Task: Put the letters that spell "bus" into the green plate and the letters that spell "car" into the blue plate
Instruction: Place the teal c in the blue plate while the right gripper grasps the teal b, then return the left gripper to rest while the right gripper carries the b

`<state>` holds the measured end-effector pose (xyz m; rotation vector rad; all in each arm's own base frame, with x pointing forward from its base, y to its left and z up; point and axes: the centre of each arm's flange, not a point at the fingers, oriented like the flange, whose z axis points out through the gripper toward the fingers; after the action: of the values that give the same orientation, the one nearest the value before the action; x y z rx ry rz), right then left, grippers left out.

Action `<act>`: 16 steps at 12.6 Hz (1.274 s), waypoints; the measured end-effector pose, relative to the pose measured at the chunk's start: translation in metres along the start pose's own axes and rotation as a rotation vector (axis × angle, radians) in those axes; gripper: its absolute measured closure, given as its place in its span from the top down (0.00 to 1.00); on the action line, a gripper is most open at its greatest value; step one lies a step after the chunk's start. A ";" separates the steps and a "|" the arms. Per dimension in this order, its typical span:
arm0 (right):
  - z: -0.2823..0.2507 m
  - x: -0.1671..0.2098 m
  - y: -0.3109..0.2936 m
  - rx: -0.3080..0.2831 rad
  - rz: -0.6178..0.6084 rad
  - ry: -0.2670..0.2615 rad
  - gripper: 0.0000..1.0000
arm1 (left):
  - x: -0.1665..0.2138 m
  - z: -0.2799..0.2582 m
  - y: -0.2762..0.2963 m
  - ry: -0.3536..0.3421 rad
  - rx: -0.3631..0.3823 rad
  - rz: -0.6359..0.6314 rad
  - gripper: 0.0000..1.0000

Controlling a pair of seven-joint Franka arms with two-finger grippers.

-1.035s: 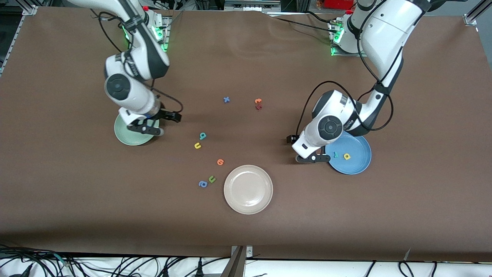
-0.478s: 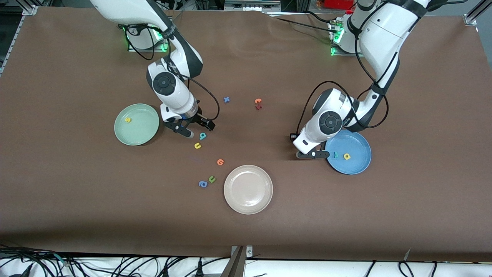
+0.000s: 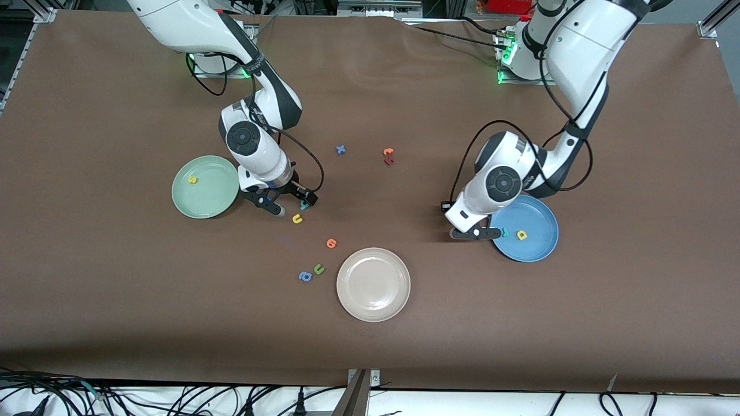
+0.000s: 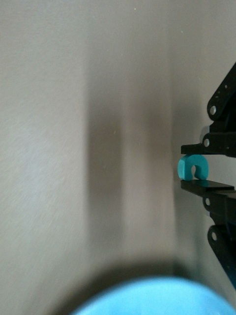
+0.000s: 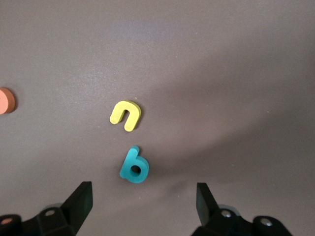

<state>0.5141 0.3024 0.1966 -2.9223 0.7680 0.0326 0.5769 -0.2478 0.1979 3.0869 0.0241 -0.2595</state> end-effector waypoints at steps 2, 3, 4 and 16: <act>0.012 0.001 0.001 0.000 0.003 -0.003 0.92 | 0.014 -0.032 -0.040 -0.009 0.011 0.051 0.25; 0.018 0.001 0.001 0.000 0.006 -0.005 0.91 | 0.021 -0.043 -0.062 -0.004 0.008 0.088 0.25; 0.023 0.001 0.002 0.001 0.009 -0.005 0.90 | 0.027 -0.050 -0.085 -0.001 0.005 0.116 0.25; 0.023 0.004 -0.005 0.014 0.012 0.000 0.31 | 0.006 -0.154 -0.103 -0.032 0.050 0.183 1.00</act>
<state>0.5202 0.3075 0.1737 -2.9046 0.7821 0.0276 0.6069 -0.1379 0.3442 3.1060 -0.2691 -0.3051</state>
